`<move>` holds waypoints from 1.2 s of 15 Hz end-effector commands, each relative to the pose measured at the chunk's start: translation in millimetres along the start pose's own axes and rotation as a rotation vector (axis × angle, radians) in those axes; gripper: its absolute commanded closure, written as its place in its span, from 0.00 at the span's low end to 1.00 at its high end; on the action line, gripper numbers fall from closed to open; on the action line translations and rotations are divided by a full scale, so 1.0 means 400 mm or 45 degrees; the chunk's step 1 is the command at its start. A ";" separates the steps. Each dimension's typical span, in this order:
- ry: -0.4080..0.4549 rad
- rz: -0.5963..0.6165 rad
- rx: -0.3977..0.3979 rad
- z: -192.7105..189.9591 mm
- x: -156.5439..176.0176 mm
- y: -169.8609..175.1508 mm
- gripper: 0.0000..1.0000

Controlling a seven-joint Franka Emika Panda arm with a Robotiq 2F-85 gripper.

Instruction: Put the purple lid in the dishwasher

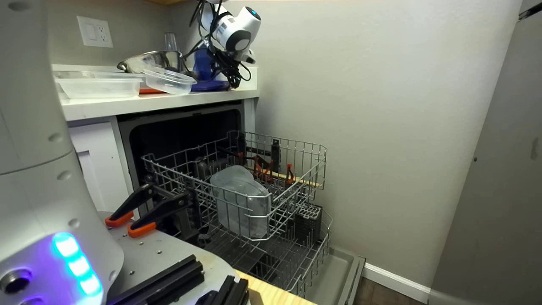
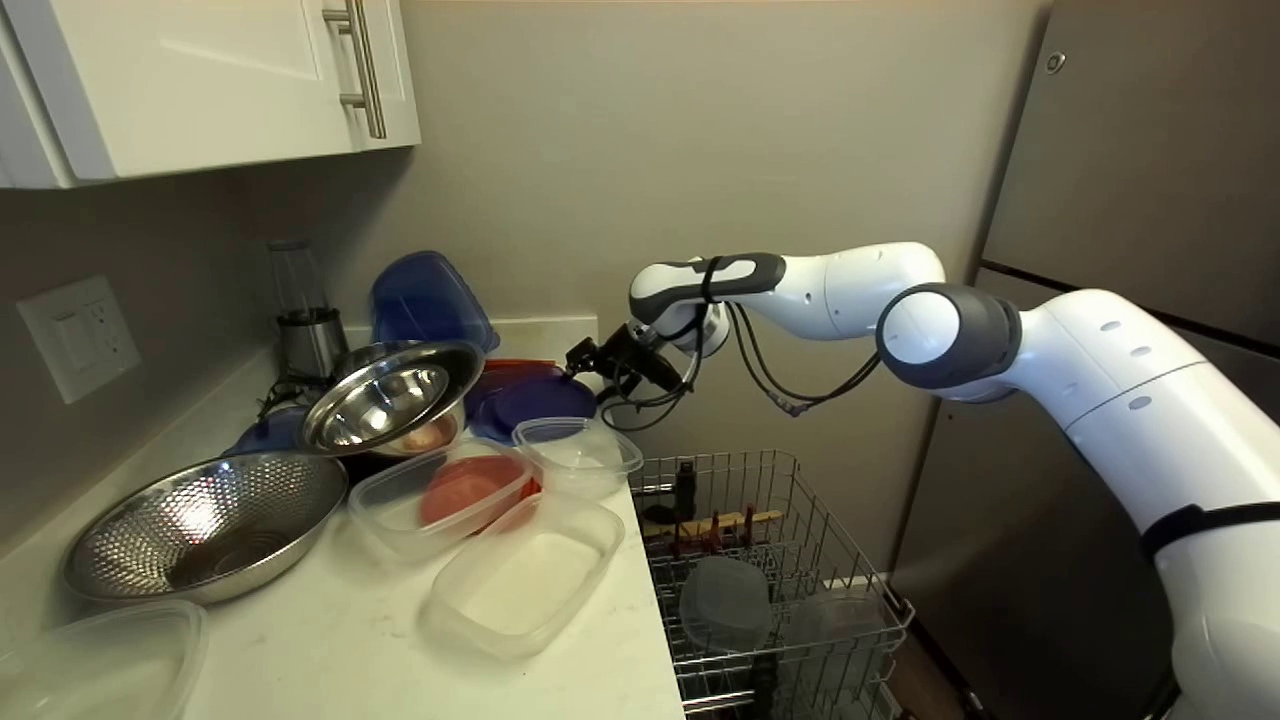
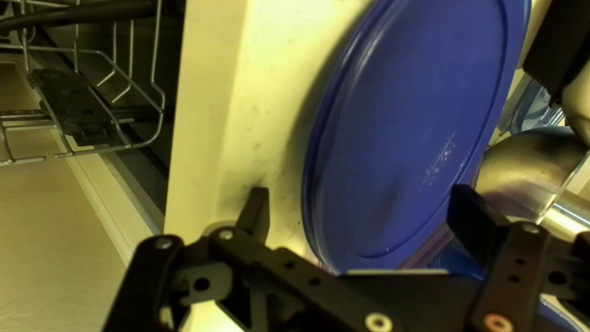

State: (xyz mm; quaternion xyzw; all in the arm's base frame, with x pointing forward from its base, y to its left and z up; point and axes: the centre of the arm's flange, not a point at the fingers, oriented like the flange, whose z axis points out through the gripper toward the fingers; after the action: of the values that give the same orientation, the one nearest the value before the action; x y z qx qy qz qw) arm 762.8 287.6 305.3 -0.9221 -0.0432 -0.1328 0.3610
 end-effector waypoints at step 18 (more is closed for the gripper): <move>-0.072 0.063 0.153 0.010 0.024 -0.026 0.00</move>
State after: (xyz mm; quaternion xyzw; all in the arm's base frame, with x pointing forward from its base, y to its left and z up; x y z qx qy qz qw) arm 768.6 299.5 304.4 -0.9039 -0.0422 -0.1082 0.4116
